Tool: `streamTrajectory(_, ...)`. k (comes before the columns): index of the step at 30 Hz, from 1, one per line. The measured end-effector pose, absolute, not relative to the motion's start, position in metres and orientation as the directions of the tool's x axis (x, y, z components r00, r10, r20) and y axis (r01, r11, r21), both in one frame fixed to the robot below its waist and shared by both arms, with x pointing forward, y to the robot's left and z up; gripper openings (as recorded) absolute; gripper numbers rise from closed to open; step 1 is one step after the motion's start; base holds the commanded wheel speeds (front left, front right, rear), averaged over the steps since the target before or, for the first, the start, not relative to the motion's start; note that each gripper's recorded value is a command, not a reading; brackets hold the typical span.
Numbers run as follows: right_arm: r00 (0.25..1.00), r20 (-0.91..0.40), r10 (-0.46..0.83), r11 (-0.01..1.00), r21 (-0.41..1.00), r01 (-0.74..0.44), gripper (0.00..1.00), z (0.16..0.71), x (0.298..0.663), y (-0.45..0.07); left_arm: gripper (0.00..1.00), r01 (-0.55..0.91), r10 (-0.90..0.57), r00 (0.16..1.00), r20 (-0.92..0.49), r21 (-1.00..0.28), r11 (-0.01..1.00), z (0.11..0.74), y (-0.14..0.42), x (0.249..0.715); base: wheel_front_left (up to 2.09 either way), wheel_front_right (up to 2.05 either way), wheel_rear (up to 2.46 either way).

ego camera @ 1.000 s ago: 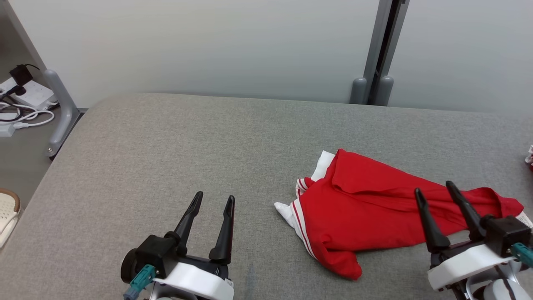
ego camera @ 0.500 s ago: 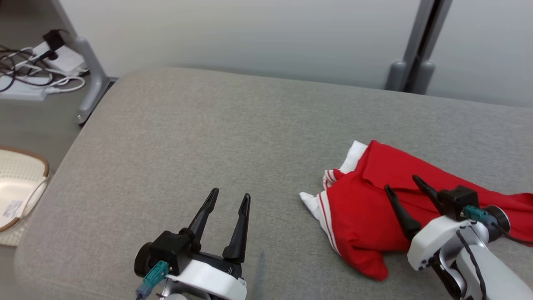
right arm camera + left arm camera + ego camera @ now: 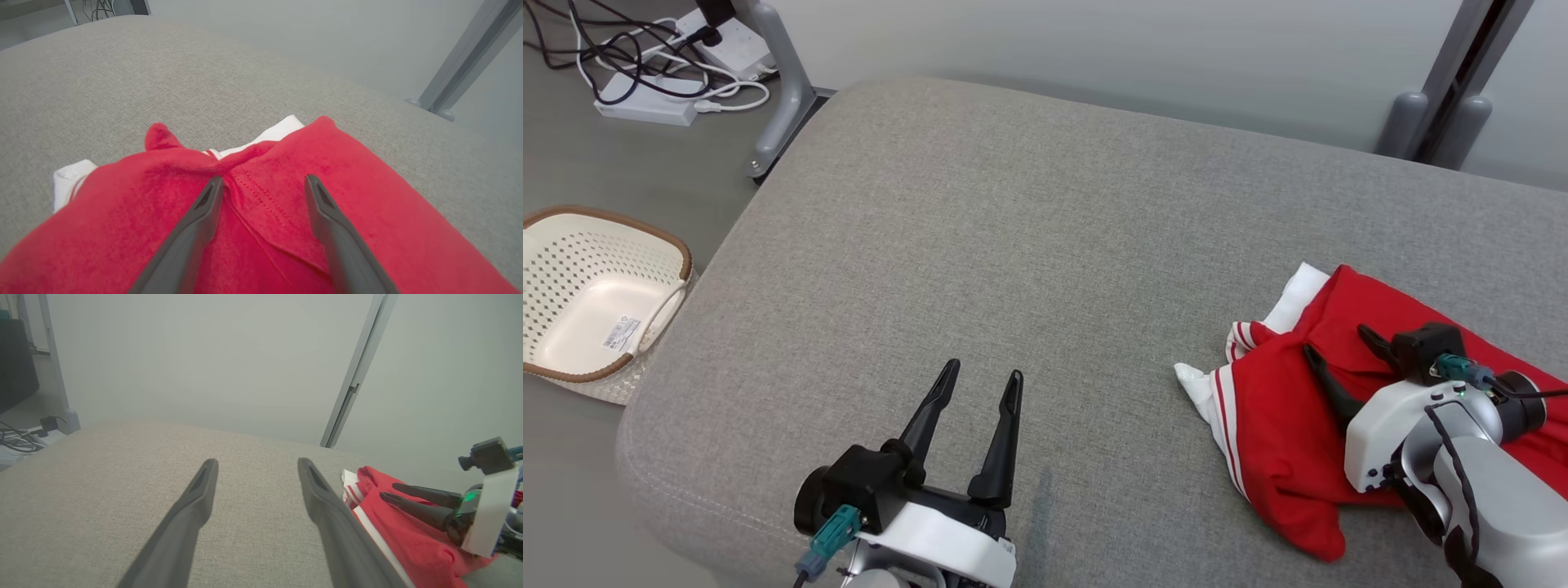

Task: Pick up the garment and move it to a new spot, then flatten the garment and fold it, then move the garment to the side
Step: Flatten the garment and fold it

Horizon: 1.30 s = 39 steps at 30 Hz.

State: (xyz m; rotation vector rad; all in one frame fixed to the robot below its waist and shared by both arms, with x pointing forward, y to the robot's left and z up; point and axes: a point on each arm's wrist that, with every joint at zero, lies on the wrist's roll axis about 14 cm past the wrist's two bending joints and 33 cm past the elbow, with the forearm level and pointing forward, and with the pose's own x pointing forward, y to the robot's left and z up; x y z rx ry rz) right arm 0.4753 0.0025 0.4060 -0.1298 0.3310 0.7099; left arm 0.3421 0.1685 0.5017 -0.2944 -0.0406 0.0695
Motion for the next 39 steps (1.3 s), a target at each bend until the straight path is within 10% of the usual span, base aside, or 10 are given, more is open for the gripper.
streamTrajectory(3,0.706,-0.356,0.613,0.752,-0.012,-0.659,0.99,0.402,0.478,0.002,1.00,-0.067,0.079,0.996,0.031,-0.290,0.955,0.502,0.170,0.343,0.00,0.00,0.00)
streamTrajectory(4,0.706,-0.362,0.609,0.754,-0.012,-0.657,0.63,0.400,0.478,0.001,1.00,-0.068,0.080,0.996,0.032,-0.291,0.954,0.503,0.170,0.344,0.00,0.00,0.00)
streamTrajectory(5,0.706,-0.366,0.606,0.755,-0.012,-0.655,0.00,0.399,0.479,0.000,1.00,-0.070,0.083,0.996,0.032,-0.290,0.954,0.503,0.171,0.344,0.00,0.00,0.00)
streamTrajectory(39,0.895,0.103,0.434,0.893,0.078,-0.443,0.00,0.535,0.464,-0.082,1.00,0.055,-0.023,0.993,0.116,-0.280,0.958,0.525,0.144,0.355,0.00,0.00,0.00)
